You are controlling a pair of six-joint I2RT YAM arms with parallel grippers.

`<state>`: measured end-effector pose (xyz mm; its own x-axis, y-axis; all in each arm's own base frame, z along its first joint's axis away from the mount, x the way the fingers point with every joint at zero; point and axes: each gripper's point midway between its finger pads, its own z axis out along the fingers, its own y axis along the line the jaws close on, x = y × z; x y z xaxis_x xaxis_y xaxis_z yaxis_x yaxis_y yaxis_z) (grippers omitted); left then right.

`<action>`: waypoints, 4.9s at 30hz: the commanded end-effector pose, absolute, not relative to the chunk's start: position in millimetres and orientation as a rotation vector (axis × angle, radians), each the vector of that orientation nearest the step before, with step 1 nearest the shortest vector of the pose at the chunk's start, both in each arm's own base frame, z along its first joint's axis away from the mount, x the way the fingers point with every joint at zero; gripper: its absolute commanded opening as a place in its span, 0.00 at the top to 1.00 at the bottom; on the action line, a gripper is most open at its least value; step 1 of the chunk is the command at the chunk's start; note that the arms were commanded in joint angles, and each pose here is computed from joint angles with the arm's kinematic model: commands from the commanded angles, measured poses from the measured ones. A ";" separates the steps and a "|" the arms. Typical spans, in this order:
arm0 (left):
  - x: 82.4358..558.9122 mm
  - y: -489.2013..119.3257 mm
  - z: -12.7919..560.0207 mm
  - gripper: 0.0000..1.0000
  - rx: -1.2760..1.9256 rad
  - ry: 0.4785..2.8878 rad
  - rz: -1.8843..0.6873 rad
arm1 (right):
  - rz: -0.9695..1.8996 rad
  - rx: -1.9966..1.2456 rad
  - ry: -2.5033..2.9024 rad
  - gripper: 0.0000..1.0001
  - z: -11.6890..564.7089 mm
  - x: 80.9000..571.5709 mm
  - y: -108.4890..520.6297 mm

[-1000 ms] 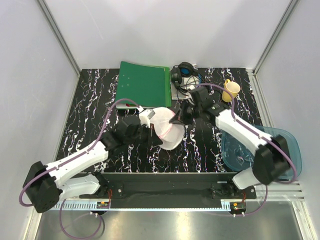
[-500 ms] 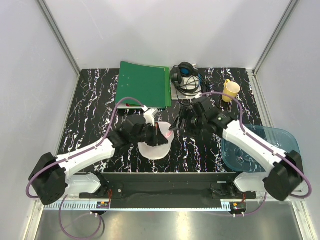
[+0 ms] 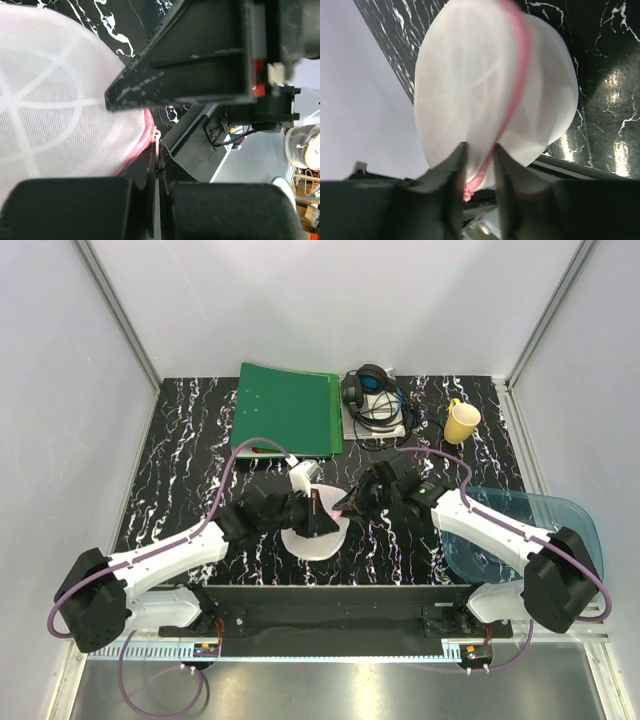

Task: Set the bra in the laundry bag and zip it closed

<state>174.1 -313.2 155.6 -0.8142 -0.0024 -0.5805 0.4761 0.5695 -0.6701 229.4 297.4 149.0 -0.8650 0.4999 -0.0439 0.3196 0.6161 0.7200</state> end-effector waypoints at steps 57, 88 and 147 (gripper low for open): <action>176.6 -304.5 172.5 1.00 0.210 2.207 -1.218 | 0.886 0.102 2.535 0.78 168.3 256.7 322.2; 178.3 -268.7 181.8 1.00 0.204 2.181 -1.202 | 0.874 0.164 2.576 0.16 193.9 241.6 291.7; 135.0 -244.6 211.4 0.20 0.294 2.069 -1.202 | 1.431 0.293 2.388 1.00 168.2 241.6 299.6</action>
<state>129.7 -259.0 196.3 -0.7546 -0.0770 -0.6516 0.5301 0.5137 -0.6746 242.6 288.5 139.0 -0.9155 0.3924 -0.0884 0.1625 0.5618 0.8112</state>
